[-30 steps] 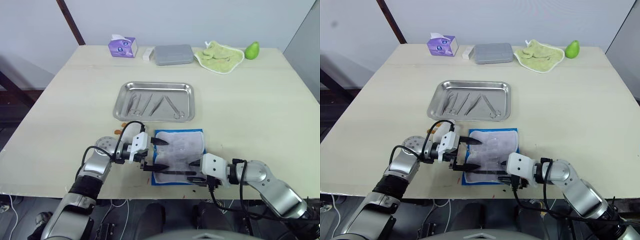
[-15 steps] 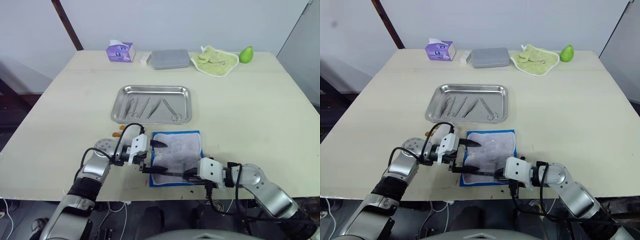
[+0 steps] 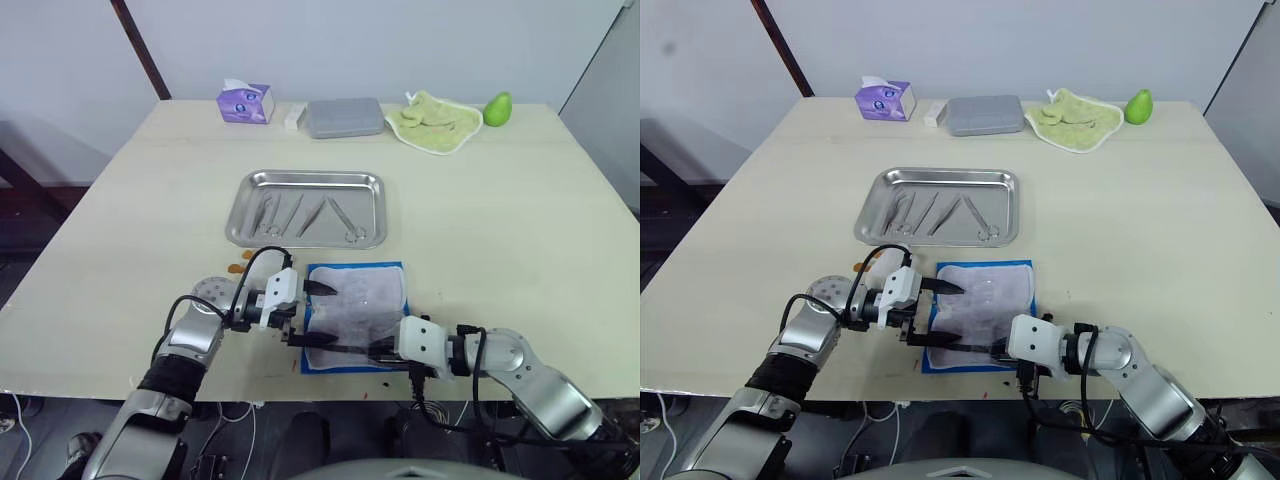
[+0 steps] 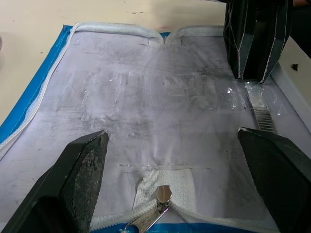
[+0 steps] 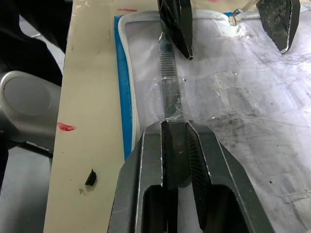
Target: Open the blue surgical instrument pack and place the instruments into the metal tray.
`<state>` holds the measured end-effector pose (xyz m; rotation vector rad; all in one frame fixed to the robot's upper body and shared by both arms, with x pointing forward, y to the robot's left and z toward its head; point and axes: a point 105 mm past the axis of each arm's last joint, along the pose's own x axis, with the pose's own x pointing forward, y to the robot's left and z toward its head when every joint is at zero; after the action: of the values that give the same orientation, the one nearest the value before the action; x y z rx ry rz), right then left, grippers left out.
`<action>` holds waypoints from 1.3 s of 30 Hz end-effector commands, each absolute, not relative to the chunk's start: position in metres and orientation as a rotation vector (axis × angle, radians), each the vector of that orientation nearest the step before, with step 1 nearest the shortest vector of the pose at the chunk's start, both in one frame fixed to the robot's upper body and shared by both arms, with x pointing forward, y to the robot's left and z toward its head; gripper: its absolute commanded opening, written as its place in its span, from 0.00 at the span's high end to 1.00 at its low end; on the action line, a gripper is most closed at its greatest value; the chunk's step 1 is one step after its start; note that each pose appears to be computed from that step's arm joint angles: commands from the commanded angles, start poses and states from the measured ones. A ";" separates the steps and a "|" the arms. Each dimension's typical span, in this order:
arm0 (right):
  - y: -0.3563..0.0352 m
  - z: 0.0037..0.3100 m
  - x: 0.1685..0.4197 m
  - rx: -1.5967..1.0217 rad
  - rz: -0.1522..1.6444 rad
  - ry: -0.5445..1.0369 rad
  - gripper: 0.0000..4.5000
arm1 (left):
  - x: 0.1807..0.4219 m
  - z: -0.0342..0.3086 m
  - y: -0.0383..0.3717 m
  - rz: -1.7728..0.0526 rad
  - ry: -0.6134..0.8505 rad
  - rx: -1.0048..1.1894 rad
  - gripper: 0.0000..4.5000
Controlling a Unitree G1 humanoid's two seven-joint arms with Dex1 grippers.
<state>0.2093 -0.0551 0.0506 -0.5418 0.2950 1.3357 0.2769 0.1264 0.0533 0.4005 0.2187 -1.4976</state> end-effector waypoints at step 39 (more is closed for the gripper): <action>-0.076 0.109 0.214 -0.780 1.298 0.376 0.99 | 0.270 0.026 0.127 -1.516 0.351 0.418 0.00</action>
<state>0.2158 -0.0815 0.0947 -0.7490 0.4493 1.2855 0.2806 0.1197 0.0584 0.4279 0.1885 -1.5131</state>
